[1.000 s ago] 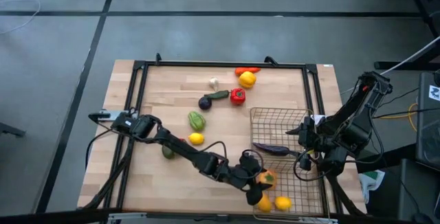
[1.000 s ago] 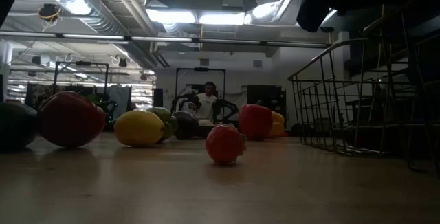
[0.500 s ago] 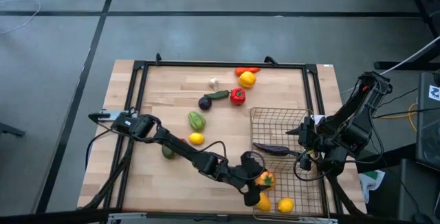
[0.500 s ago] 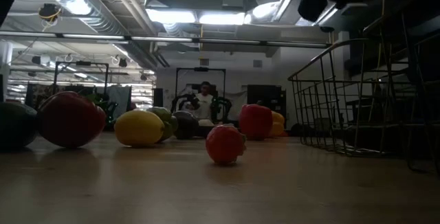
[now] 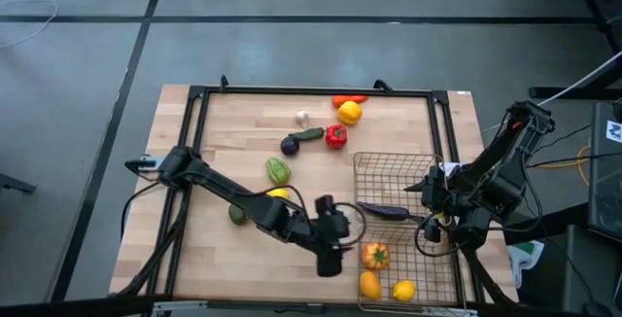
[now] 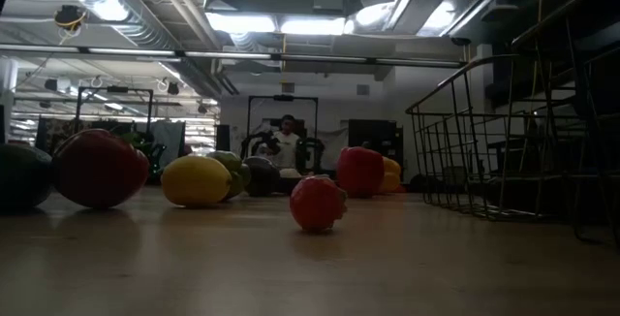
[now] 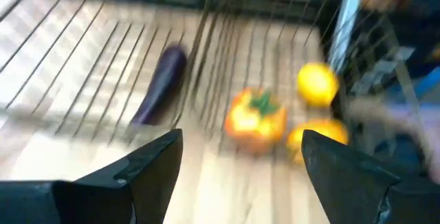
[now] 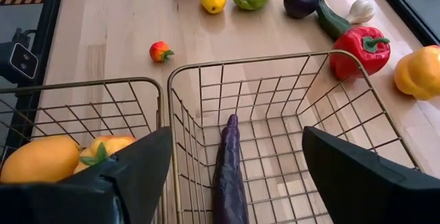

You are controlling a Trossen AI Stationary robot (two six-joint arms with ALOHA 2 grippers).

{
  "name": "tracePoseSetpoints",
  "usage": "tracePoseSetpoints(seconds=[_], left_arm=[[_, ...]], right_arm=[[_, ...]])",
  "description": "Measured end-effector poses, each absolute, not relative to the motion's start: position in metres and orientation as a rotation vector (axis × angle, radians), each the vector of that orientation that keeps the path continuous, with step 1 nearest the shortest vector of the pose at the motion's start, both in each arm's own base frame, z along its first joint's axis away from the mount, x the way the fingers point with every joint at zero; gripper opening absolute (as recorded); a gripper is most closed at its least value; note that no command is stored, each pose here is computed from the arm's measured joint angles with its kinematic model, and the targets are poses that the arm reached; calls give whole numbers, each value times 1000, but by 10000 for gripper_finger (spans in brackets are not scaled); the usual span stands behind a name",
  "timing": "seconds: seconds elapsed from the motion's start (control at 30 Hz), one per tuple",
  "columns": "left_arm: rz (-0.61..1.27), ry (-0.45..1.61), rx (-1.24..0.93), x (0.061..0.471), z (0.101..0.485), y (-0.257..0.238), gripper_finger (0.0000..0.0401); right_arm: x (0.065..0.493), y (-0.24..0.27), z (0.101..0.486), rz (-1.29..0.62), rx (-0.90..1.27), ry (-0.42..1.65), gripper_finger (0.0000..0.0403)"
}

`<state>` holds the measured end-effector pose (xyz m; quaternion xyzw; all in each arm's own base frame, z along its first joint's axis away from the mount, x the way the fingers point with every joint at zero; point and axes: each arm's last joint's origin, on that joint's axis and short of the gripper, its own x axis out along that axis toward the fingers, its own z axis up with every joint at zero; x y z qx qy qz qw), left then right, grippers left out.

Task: Sort produce into baskets
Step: Put the orange tomato into the bottom wire basket

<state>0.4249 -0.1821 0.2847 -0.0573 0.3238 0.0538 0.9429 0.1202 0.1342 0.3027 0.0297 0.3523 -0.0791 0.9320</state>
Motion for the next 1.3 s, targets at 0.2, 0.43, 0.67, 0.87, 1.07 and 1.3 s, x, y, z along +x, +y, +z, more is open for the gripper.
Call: tracePoseSetpoints(seconds=[0.2, 0.43, 0.67, 0.87, 1.07, 1.3], left_arm=[[202, 870, -102, 404, 277, -173, 294], [301, 1069, -55, 402, 236, -173, 294], [305, 1147, -8, 411, 203, -176, 294], [312, 1181, 12, 414, 186, -177, 294], [324, 1205, 10, 417, 171, -179, 294], [314, 1236, 6, 419, 159, -180, 294]], right_arm=[[120, 134, 303, -162, 60, 721, 325], [120, 134, 303, -162, 60, 722, 325], [120, 134, 303, -162, 60, 722, 325], [120, 134, 303, -162, 60, 722, 325], [120, 134, 303, -162, 59, 722, 325], [120, 134, 303, -162, 60, 722, 325]])
